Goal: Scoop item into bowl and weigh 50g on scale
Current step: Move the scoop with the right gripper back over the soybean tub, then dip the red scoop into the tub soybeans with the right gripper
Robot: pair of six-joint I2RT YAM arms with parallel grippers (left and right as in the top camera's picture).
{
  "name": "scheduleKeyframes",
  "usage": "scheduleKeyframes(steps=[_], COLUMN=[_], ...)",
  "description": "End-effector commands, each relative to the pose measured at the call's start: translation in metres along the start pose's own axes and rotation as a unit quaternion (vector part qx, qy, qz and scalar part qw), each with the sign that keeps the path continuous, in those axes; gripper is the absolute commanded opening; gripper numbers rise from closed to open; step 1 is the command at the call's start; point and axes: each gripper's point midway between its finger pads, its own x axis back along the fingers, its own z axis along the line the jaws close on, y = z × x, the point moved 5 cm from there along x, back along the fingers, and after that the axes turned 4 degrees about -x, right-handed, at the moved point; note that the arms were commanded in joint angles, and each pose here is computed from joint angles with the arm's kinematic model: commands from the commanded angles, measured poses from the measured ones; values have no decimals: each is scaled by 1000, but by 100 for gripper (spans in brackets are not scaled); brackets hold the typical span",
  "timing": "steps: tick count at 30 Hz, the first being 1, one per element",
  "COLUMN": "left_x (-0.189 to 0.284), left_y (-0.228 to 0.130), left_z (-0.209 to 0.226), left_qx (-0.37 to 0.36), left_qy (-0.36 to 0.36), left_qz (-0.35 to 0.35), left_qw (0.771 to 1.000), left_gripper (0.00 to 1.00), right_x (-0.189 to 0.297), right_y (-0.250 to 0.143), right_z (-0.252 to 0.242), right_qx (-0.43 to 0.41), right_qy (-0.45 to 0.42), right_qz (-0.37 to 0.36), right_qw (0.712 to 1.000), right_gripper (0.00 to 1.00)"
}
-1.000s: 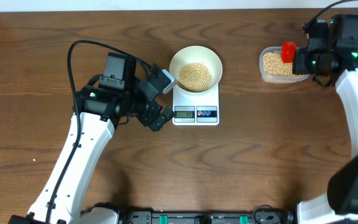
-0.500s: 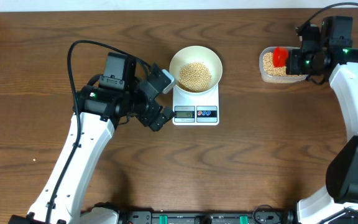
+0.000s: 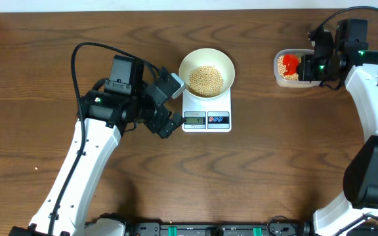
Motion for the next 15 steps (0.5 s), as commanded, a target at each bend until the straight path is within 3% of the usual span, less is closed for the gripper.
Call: scheduleKeyframes(steps=[1, 15], left_x=[7, 7], left_y=[6, 6], left_z=[0, 0], left_qx=[-1, -1], left_qy=[6, 7], left_qz=[-9, -9], left_qw=[1000, 1000], left_gripper=[94, 95], right_x=[-1, 15], right_y=[0, 7], right_z=[5, -41], right_qx=[-7, -49], right_qy=[24, -2], right_qz=[2, -27], right_qw=[1000, 998], right_gripper=[1, 1])
